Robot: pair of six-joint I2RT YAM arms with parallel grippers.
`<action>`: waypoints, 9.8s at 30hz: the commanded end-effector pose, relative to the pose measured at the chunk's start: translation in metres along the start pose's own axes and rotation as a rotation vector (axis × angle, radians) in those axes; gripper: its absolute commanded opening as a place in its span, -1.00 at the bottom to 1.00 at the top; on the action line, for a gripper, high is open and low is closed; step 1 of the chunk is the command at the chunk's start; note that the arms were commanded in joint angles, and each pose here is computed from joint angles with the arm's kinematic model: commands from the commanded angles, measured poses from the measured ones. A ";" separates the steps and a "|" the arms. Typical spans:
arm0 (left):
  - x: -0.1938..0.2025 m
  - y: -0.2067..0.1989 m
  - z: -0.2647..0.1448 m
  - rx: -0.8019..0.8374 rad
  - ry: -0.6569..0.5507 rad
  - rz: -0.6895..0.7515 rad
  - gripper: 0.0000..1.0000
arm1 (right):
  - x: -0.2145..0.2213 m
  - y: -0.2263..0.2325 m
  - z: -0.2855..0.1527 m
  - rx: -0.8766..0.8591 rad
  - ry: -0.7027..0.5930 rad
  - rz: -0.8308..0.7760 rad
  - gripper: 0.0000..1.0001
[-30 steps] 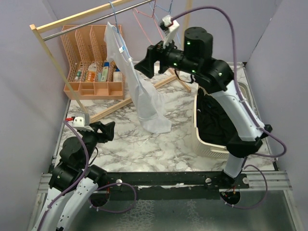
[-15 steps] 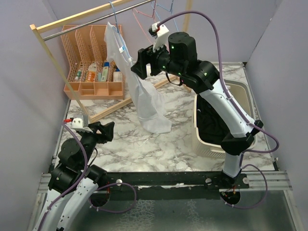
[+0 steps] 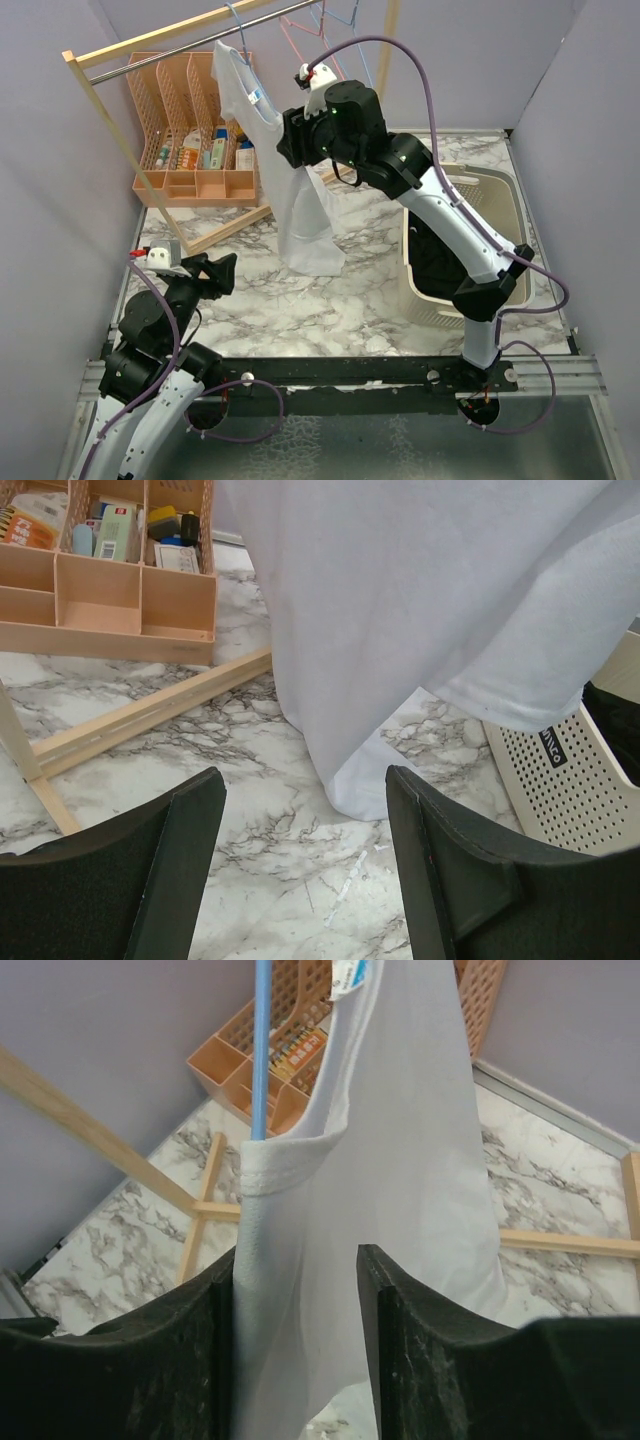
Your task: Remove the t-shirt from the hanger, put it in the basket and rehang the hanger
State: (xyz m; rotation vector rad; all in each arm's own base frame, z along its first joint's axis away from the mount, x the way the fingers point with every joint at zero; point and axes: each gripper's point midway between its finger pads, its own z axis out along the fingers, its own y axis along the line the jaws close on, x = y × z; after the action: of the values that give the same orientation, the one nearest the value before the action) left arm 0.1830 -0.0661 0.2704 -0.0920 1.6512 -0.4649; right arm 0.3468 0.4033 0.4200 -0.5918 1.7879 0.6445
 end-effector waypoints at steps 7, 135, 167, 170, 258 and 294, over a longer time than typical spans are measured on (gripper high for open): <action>-0.008 0.001 -0.001 -0.009 -0.032 -0.005 0.36 | -0.005 -0.010 0.010 0.065 -0.058 -0.024 -0.47; -0.186 -0.177 -0.061 0.768 -0.249 0.248 -1.00 | 0.224 -0.077 -0.208 0.222 0.259 0.118 -0.98; -0.066 -0.221 -0.037 1.301 0.213 0.061 -1.00 | 0.165 0.061 -0.208 -0.647 0.113 -0.084 0.05; -0.064 -0.220 -0.035 1.287 0.208 0.060 -1.00 | 0.169 0.063 -0.209 -0.666 0.124 -0.074 -0.50; 0.037 -0.041 0.031 0.240 0.193 0.163 0.35 | 0.018 -0.013 -0.046 -0.156 -0.045 -0.033 0.45; -0.037 0.065 -0.042 -0.332 -0.225 -0.079 0.23 | 0.368 0.192 0.026 -0.433 0.404 -0.165 0.97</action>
State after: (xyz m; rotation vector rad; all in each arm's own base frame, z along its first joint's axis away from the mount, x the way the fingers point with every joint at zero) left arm 0.1609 0.0081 0.2891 -0.4005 1.4873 -0.2641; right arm 0.1307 0.5042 0.1016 -1.2703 1.9348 0.9381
